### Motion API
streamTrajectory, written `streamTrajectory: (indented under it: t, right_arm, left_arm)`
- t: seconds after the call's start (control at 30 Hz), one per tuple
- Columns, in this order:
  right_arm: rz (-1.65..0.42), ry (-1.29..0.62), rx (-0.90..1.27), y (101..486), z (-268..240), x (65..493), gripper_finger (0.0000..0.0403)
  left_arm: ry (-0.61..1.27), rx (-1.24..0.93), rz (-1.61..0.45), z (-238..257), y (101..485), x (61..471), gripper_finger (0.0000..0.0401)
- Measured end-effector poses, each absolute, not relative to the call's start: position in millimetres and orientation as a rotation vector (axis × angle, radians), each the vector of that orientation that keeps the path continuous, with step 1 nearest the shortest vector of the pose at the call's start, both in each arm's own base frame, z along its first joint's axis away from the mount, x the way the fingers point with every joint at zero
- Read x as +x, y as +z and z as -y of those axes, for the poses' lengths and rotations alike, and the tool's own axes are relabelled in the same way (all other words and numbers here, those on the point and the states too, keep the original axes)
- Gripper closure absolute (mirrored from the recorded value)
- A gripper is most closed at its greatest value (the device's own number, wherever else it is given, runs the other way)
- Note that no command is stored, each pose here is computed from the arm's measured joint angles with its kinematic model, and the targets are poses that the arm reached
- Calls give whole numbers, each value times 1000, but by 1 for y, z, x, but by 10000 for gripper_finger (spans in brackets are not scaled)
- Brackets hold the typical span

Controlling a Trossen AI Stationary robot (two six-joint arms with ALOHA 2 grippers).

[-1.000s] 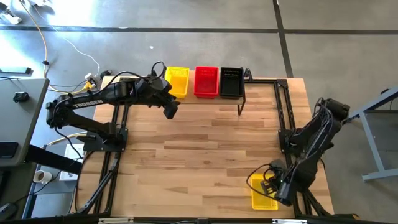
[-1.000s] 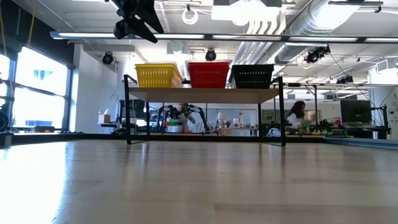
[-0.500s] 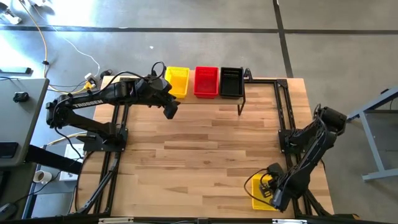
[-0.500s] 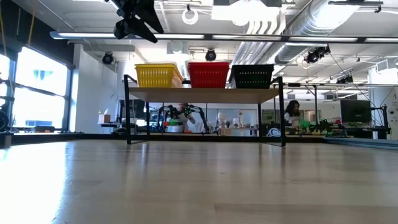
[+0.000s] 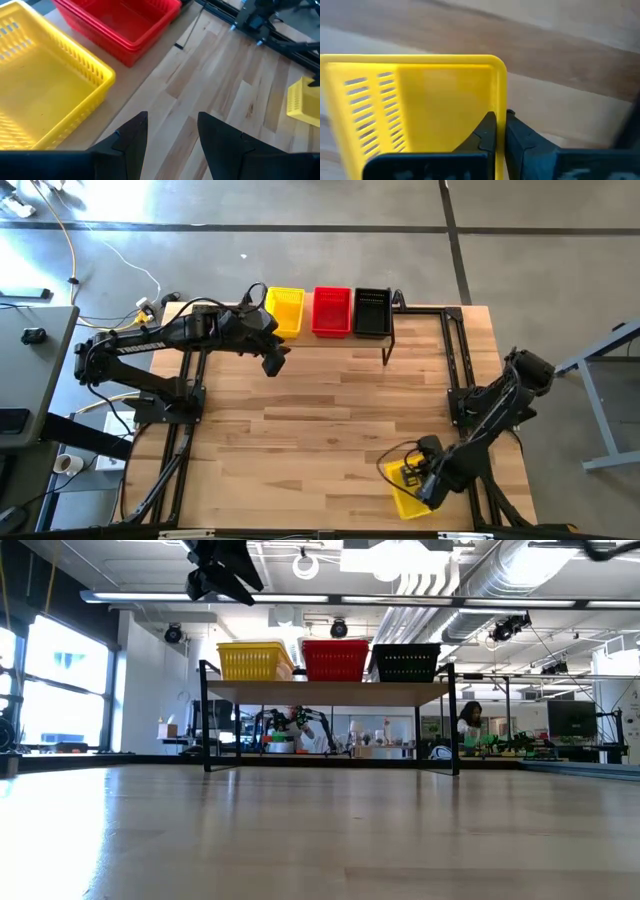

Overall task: Stack baskets on shelf by color
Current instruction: Stack the yellow bin on the stacked yellow bins on the shelf

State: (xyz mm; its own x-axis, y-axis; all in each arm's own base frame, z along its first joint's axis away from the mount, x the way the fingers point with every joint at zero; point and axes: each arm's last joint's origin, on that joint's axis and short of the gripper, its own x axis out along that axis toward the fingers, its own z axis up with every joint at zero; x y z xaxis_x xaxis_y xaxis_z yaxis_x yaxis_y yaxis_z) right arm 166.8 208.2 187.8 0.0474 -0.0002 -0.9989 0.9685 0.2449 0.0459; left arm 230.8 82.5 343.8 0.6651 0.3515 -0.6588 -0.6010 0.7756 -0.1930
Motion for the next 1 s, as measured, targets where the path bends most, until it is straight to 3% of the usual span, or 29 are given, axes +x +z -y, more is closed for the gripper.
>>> streamTrajectory:
  t: [0.43, 1.0]
  right_arm:
    - [-936, -1033, 1190, 221, -158, 241, 402]
    - [-640, -1029, 1177, 257, -78, 315, 403]
  left_arm:
    - [416, -281, -682, -57, 344, 238, 239]
    - [198, 15, -719, -7, 344, 245, 239]
